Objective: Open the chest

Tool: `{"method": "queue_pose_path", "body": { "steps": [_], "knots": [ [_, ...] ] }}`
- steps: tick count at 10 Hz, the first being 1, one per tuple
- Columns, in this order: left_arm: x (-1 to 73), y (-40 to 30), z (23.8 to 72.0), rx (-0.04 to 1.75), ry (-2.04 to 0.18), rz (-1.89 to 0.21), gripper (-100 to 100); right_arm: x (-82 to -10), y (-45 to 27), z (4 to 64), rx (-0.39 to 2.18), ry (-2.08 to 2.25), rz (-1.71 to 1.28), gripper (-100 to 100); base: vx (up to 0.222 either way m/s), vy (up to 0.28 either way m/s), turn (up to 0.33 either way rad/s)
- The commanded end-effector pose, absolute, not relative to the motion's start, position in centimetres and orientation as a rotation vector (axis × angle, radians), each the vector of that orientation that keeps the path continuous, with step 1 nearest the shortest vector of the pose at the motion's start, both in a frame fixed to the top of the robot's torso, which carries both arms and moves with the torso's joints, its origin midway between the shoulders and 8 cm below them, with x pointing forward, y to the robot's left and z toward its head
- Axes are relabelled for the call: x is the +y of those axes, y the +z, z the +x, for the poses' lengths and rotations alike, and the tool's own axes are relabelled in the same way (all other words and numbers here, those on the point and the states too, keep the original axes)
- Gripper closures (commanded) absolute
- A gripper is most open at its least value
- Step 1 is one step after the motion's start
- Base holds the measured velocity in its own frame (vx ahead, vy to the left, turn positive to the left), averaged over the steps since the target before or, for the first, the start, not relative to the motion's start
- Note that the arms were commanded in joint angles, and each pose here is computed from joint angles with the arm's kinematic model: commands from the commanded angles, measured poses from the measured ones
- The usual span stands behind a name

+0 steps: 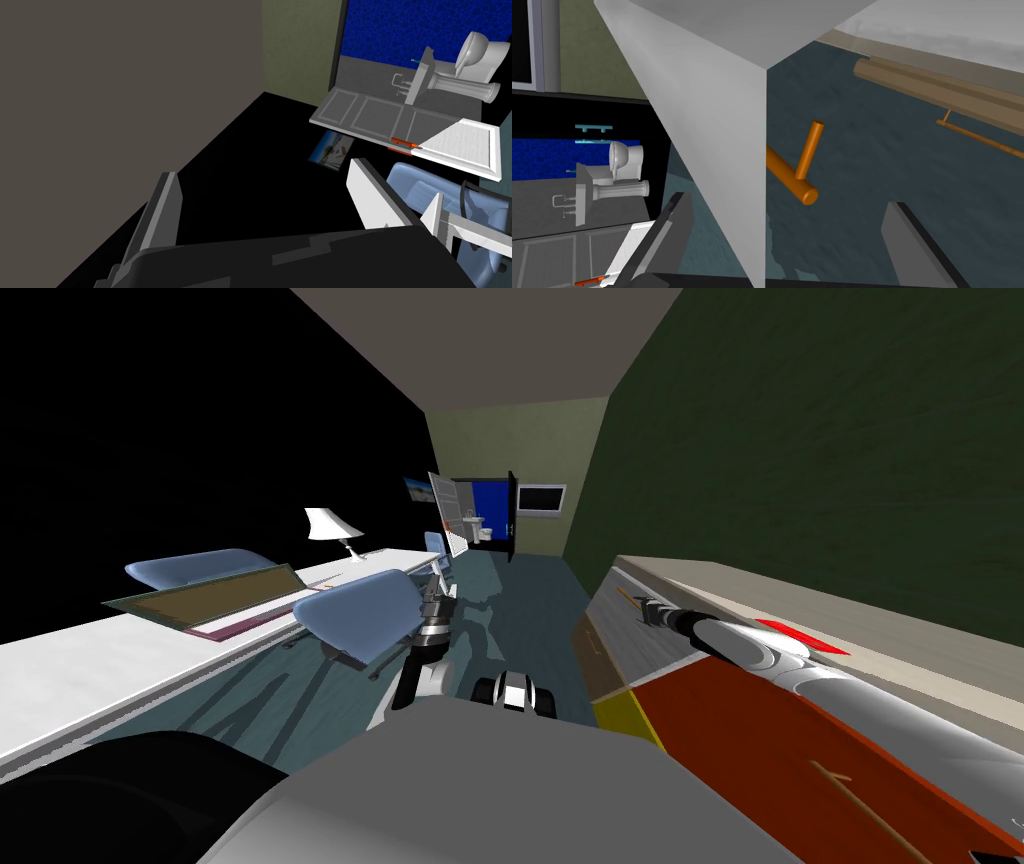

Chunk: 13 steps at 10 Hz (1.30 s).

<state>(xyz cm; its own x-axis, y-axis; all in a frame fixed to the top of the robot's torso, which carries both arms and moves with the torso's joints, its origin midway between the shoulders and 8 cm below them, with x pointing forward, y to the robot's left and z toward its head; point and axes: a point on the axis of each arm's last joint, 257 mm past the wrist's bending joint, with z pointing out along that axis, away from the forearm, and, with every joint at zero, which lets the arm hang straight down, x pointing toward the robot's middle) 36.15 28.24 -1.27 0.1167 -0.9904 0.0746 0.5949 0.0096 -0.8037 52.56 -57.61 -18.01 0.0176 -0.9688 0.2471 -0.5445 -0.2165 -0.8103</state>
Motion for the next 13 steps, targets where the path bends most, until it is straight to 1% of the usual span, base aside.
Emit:
{"method": "queue_pose_path", "body": {
  "steps": [1, 2, 3, 13],
  "knots": [
    [28.2, -1.3, 36.1, 0.623, -1.372, -0.815, 0, -57.6, -19.6, 52.2, 1.554, -1.102, -1.789, -100, 0.081, -0.051, 0.045],
    [28.2, -1.3, 36.1, 0.623, -1.372, -0.815, 0, -57.7, -19.0, 52.4, 1.551, -1.100, -1.792, -100, 0.047, -0.023, 0.016],
    [28.2, -1.3, 36.1, 0.623, -1.372, -0.815, 0, -57.7, -19.1, 52.4, 1.549, -1.103, -1.793, 100, 0.000, 0.000, 0.000],
    [28.2, -1.3, 36.1, 0.623, -1.372, -0.815, 0, -57.8, -18.1, 52.7, 1.548, -1.112, -1.782, 100, -0.003, 0.163, 0.004]
  ]
}}
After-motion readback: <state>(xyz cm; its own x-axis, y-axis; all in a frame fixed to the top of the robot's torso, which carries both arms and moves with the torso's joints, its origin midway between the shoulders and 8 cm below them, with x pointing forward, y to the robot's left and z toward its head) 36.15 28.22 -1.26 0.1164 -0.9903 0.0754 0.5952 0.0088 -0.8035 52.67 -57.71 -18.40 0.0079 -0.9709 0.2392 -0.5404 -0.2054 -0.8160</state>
